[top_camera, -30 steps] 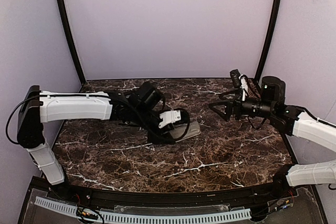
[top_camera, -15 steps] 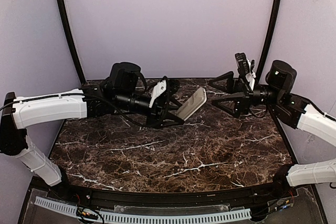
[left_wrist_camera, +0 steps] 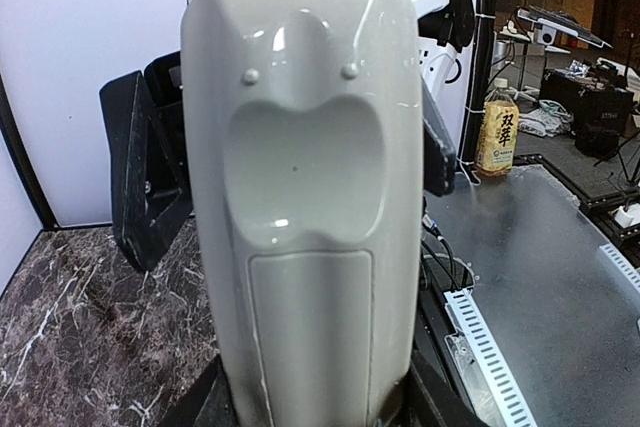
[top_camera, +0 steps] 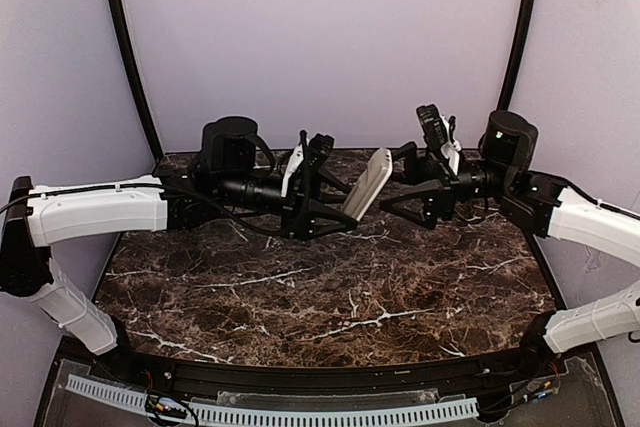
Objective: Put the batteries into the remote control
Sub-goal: Pass from the left arm to the right
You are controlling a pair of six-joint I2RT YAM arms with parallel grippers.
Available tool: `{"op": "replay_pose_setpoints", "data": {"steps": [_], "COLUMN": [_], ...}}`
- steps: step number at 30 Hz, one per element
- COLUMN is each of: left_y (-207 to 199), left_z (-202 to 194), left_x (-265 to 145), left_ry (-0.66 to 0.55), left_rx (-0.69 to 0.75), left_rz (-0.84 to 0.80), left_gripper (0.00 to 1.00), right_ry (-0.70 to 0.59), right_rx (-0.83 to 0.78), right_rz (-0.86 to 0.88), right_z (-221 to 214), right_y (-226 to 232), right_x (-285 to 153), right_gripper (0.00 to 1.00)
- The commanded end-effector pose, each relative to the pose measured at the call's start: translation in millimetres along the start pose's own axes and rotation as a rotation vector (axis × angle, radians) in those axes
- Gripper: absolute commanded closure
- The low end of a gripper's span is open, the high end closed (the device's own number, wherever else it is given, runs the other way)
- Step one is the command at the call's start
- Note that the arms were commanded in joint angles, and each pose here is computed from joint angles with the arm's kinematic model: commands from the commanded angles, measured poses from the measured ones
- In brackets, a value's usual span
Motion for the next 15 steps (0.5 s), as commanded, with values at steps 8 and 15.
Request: {"op": "replay_pose_setpoints", "data": {"steps": [8,15], "left_y": [2,4], "left_z": [9,6], "left_x": [-4,-3], "left_ry": [-0.064,-0.050], "left_rx": [0.001,-0.017], "left_rz": [0.038,0.054], "left_gripper": [0.69,0.69], "right_ry": [-0.037,-0.038], "right_rx": [-0.065,-0.066], "right_rz": [0.029,0.019], "right_z": [18,19], "right_y": [8,7], "right_x": [19,21], "right_gripper": [0.22,0.39]}}
Point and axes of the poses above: each gripper's point midway between its finger pads, its own x axis out along the fingers, its own y axis along the line the jaws close on, z = x × y, the point moved 10 cm from there along -x, back along the fingers, and after that the axes turned 15 degrees about x, right-handed, at the moved point
